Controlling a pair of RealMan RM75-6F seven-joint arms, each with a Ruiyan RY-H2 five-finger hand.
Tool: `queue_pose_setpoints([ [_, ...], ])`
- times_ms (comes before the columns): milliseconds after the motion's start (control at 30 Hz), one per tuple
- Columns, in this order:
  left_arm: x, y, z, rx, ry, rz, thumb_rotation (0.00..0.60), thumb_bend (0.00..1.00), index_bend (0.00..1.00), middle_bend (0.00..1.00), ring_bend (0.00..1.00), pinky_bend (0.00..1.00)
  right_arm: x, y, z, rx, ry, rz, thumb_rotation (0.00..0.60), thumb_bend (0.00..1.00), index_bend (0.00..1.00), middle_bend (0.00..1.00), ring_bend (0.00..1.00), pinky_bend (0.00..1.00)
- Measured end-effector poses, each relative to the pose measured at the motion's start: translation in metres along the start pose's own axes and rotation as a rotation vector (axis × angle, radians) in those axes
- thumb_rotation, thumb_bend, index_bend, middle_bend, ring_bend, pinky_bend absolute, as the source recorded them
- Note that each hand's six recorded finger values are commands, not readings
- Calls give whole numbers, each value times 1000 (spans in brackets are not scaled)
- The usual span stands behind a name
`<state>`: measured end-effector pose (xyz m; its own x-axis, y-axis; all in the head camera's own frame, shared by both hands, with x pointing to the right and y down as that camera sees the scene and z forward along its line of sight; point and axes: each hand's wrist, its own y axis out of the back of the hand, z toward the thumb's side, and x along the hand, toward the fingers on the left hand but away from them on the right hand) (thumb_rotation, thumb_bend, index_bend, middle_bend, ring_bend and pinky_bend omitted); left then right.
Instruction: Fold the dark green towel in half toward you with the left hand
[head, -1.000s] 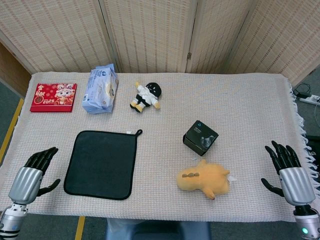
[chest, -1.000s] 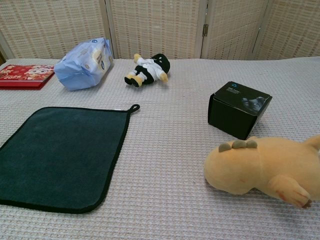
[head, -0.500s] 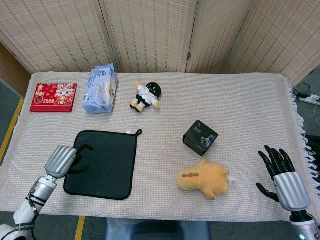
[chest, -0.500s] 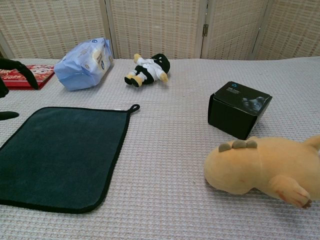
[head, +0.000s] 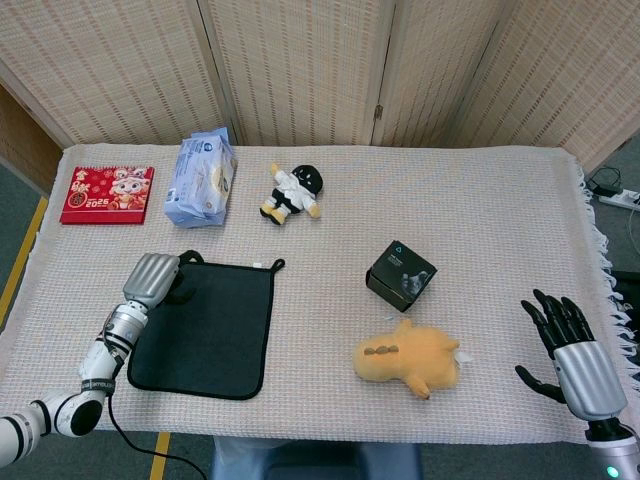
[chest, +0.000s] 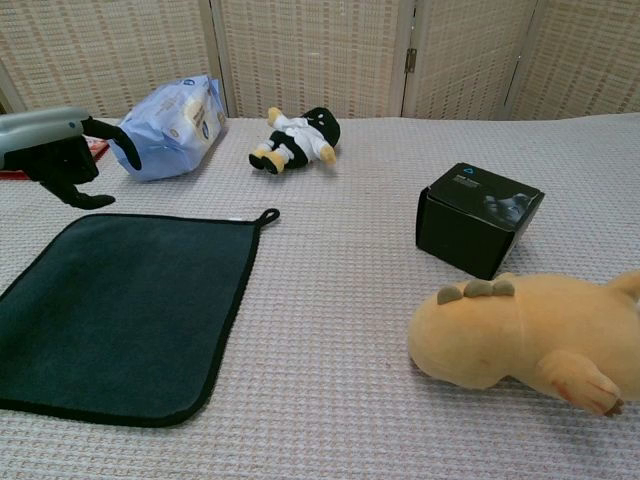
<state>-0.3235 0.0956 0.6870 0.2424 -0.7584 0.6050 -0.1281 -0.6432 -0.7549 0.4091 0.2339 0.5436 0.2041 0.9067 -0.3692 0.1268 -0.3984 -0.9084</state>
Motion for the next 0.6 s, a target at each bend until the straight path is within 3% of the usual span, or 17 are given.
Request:
queue_pose_setpoints([
  [300,36,-2,-15,-8,90,3,600,398,388,1000,1000,1000,-4,-4,-3,-10,-12,20,600,269,0,0,0,0],
  [600,59,-26,-13,-53,116,-54,600,398,390,1000,1000,1000,-3,-2,-8,-13,-29,11,600,269,0,0,0,0],
])
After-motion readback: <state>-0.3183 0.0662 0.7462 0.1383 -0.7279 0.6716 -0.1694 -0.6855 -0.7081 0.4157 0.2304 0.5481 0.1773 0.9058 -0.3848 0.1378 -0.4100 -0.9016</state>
